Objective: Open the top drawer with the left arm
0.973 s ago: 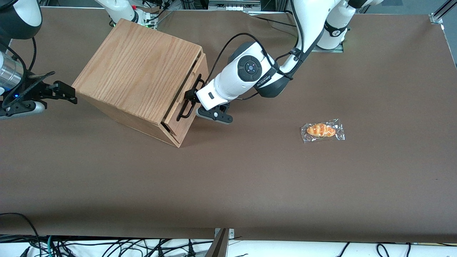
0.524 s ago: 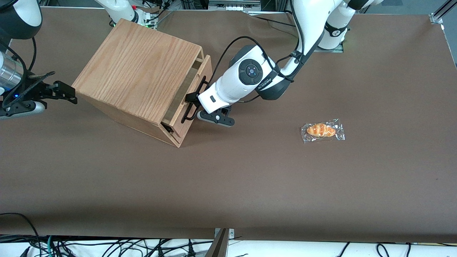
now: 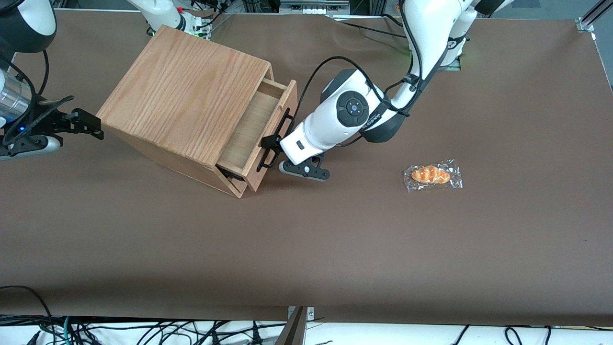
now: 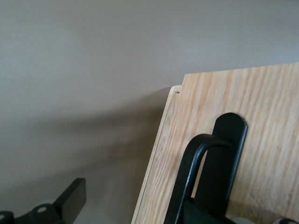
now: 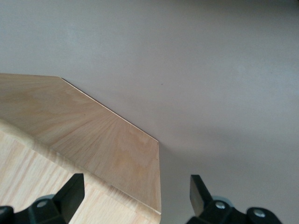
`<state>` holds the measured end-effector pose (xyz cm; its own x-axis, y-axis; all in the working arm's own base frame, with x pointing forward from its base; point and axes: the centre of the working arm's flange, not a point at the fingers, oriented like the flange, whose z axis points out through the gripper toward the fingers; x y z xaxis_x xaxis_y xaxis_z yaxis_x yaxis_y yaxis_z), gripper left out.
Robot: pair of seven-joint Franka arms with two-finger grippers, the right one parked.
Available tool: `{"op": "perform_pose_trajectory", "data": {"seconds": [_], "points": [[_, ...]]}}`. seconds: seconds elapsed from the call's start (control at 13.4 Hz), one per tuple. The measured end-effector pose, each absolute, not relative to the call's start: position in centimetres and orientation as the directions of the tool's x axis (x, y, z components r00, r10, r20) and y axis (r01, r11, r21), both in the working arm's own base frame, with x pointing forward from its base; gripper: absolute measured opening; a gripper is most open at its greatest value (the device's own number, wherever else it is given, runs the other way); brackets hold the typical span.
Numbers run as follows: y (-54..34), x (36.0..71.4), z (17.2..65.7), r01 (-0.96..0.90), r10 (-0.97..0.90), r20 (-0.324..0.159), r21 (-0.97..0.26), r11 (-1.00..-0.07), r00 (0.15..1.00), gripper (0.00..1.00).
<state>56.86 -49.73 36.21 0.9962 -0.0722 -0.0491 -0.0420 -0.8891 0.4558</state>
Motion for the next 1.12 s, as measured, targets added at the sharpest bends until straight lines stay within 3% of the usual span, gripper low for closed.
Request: {"op": "perform_pose_trajectory", "data": {"seconds": [0.97, 1.12], "points": [[-47.5, 58.3, 36.1, -0.07, -0.103, -0.048, 0.454, -0.888, 0.994, 1.0], [-44.6, 61.0, 35.6, -0.018, -0.028, -0.017, 0.438, -0.899, 0.999, 1.0]]}}
